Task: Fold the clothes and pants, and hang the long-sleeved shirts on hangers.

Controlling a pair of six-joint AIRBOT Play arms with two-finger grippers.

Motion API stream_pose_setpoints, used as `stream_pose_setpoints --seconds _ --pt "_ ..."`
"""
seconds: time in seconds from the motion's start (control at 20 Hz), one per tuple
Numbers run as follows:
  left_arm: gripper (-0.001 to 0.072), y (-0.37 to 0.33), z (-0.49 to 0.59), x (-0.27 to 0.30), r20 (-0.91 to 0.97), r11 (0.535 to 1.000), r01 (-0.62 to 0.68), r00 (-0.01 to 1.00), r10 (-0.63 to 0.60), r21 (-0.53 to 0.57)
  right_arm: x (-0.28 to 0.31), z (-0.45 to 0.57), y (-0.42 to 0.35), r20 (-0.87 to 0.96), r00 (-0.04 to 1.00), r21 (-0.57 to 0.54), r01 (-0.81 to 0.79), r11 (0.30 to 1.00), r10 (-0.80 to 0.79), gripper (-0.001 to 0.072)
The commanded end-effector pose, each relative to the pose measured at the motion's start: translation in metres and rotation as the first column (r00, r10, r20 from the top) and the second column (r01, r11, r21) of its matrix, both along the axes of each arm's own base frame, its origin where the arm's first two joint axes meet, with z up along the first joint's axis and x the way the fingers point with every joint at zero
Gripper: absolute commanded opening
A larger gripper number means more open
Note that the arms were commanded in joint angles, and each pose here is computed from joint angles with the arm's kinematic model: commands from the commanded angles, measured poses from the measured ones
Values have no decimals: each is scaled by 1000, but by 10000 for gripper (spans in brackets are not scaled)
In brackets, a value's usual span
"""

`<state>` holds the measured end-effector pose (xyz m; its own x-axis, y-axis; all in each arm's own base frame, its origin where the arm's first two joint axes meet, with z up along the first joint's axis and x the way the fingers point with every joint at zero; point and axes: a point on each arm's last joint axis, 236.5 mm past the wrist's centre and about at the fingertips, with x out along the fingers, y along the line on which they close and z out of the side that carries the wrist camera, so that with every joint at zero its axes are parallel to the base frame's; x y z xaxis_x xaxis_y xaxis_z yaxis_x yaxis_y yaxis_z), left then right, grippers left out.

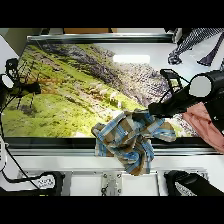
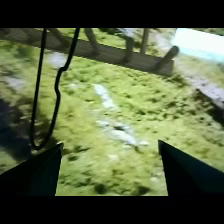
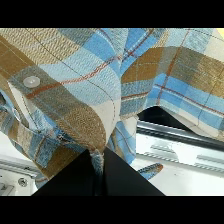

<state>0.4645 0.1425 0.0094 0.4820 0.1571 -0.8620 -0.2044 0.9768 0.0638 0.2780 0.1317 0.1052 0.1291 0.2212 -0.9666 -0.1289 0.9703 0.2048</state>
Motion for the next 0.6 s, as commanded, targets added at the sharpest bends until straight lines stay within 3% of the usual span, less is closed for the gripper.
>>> stream_pose_setpoints --seconds 0.0,0.55 --pt "640 43 -38 2 -76 989 36 997 -26 144 0 0 0 -1 1000 -1 -2 1000 2 19" --pt "616 71 -115 2 -225 957 144 970 -87 252 0 0 0 -1 1000 -1 -1 1000 1 19"
